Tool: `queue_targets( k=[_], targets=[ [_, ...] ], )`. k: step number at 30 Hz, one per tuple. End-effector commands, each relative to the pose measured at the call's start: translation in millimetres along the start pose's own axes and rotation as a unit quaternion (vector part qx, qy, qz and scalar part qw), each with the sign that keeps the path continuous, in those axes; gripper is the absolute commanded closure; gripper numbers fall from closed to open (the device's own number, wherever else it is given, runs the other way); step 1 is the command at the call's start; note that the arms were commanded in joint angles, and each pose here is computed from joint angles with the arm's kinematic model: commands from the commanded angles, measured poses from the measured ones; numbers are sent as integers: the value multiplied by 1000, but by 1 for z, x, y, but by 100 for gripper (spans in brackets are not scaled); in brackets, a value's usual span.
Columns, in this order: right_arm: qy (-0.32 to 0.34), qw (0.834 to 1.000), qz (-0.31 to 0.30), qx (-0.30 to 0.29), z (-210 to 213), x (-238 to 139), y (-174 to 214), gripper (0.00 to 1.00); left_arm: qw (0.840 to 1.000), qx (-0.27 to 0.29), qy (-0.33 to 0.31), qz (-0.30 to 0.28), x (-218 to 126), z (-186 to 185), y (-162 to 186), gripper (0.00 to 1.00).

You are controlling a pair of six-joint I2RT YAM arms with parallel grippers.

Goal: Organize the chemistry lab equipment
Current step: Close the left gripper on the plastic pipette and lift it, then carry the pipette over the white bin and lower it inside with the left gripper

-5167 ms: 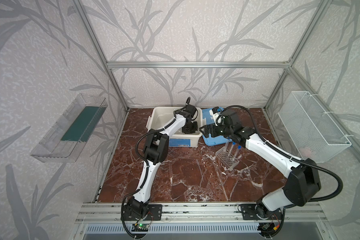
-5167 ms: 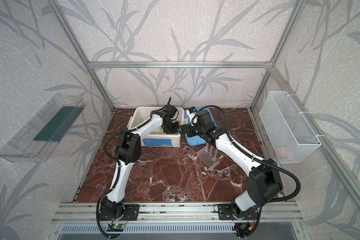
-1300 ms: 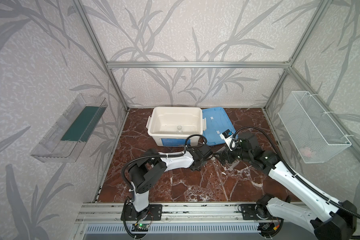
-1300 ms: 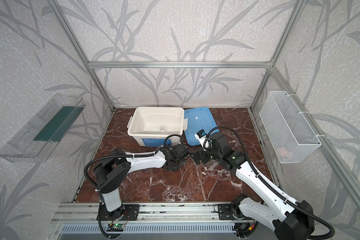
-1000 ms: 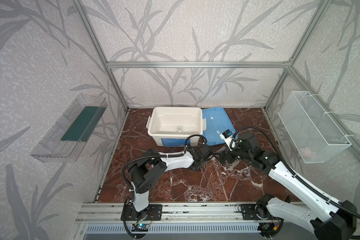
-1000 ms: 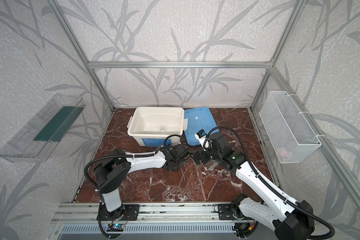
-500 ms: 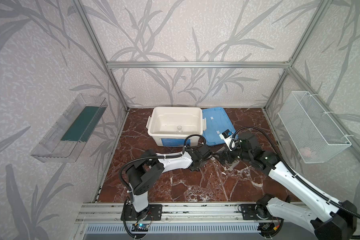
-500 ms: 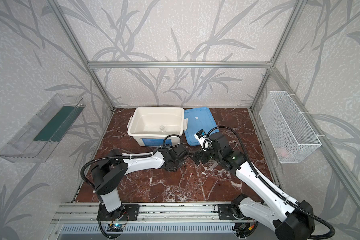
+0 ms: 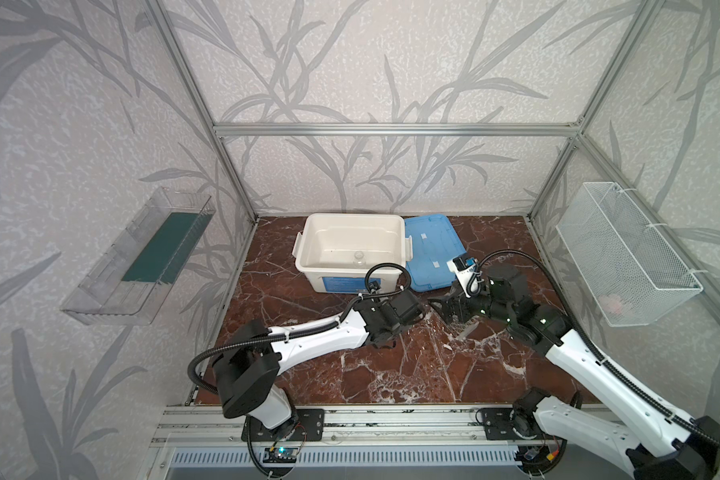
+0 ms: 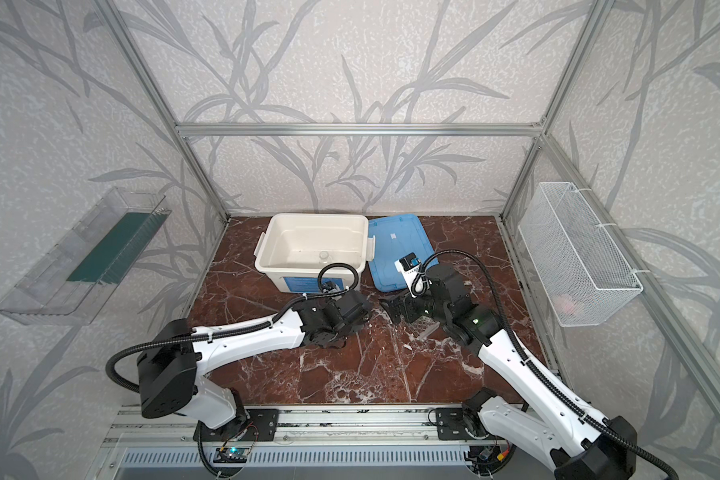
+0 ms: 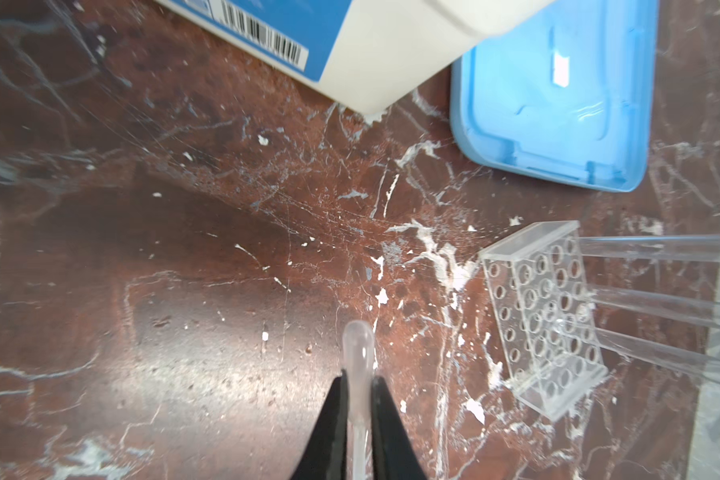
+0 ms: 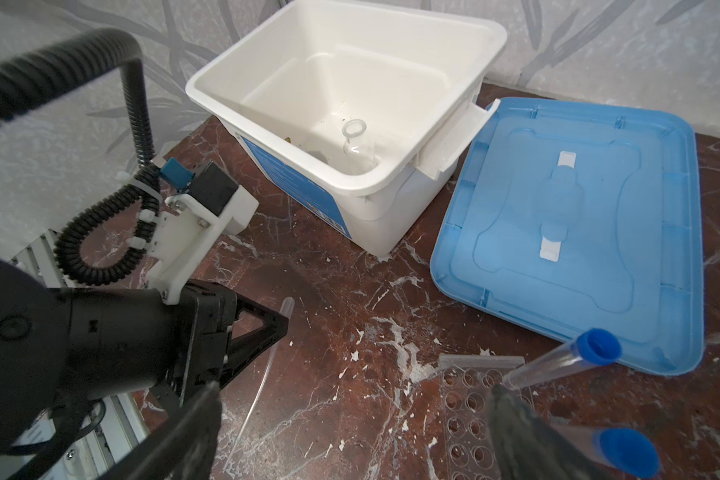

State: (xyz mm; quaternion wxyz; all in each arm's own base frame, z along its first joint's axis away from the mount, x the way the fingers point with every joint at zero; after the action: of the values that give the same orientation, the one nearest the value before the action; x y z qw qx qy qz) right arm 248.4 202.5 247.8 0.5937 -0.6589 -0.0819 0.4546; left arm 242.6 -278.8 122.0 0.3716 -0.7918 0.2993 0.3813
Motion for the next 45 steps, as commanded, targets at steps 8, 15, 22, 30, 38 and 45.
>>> queue_targets(
  k=[8,15,22,30,38,45],
  targets=[
    [-119,987,-108,-30,42,-23,-59,2,991,82,2,-107,-68,-12,-63,86],
    [-133,983,-117,-47,46,-24,-74,2,986,104,32,-129,-100,-34,-114,86],
    [-33,995,-93,3,10,-8,-93,2,986,113,34,-117,-107,-46,-155,85],
    [-44,995,-82,33,6,20,-116,2,987,120,81,-71,-79,-84,-186,84],
    [-28,998,-47,45,-13,52,-119,2,988,130,72,-35,-24,-106,-207,83],
    [-21,998,-25,54,-34,74,-114,2,983,166,79,-14,28,-117,-217,83]
  ],
)
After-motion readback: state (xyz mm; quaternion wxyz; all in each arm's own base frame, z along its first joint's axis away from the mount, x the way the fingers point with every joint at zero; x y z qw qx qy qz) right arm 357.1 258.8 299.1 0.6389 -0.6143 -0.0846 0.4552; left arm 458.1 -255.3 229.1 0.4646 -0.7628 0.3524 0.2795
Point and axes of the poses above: each gripper's point midway between its finger pads, its own x axis out along the fingers, its own z axis along the line the jaws close on, y = z × x, the point moved 1 cm from there along -x, back along the fingers, and after that the axes turned 7 degrees about -x, right-handed, at the moved point
